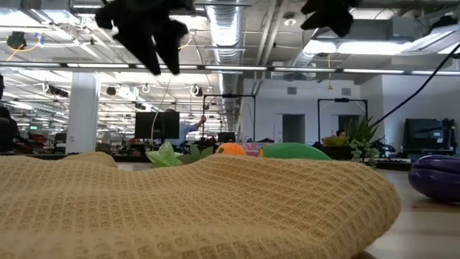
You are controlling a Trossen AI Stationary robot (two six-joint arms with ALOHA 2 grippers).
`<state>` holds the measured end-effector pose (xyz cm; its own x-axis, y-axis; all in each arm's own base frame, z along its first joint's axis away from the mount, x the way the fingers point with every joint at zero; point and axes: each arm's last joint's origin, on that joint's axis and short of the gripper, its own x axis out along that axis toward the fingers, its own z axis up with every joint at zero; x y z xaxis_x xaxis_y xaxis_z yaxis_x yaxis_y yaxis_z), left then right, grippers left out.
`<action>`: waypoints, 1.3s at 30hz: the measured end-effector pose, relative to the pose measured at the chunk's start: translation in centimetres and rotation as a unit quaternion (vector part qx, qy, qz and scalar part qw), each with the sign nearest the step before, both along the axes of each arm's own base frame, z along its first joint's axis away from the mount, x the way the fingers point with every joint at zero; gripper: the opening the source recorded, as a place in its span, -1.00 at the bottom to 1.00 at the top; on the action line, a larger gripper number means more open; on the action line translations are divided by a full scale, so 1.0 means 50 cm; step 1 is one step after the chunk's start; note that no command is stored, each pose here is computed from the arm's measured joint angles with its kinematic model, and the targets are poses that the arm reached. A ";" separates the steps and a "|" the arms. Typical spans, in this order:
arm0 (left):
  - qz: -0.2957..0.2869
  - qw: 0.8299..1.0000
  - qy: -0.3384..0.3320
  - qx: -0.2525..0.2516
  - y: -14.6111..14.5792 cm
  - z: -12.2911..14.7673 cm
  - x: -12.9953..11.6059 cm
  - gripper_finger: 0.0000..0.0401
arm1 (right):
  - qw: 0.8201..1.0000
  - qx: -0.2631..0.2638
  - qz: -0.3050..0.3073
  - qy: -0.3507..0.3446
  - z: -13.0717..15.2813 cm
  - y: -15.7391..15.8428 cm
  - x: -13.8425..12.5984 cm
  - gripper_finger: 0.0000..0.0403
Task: Pick and placing Produce into tupperware
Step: Put the starfruit in the transparent bin
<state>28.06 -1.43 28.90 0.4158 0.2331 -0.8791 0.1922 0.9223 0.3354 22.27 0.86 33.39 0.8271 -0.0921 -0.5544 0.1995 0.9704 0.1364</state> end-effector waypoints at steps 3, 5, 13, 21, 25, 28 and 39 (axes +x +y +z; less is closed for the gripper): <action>-0.037 0.998 0.048 -0.022 0.005 -0.039 0.024 0.57 | 1.000 0.014 0.003 0.017 -0.004 0.018 -0.014 0.03; -0.068 0.994 0.079 -0.036 0.003 -0.066 0.039 0.57 | 1.000 0.019 0.004 0.013 0.000 0.030 -0.020 0.03; -0.137 0.973 0.164 -0.082 -0.005 -0.157 0.077 0.57 | 0.999 0.029 -0.011 0.013 0.003 0.074 -0.047 0.01; -0.151 0.975 0.143 -0.081 -0.006 -0.171 0.096 0.57 | 0.999 0.029 -0.032 0.028 -0.006 0.107 -0.064 -0.01; -0.166 0.974 0.126 -0.085 -0.007 -0.170 0.103 0.57 | 0.999 0.029 -0.037 0.022 -0.005 0.116 -0.067 -0.03; -0.185 0.972 0.117 -0.089 -0.010 -0.169 0.106 0.57 | 0.999 0.028 -0.039 0.019 -0.005 0.120 -0.069 -0.04; -0.264 0.956 0.092 -0.086 -0.015 -0.166 0.115 0.57 | 0.999 0.036 -0.037 0.017 -0.004 0.127 -0.072 -0.07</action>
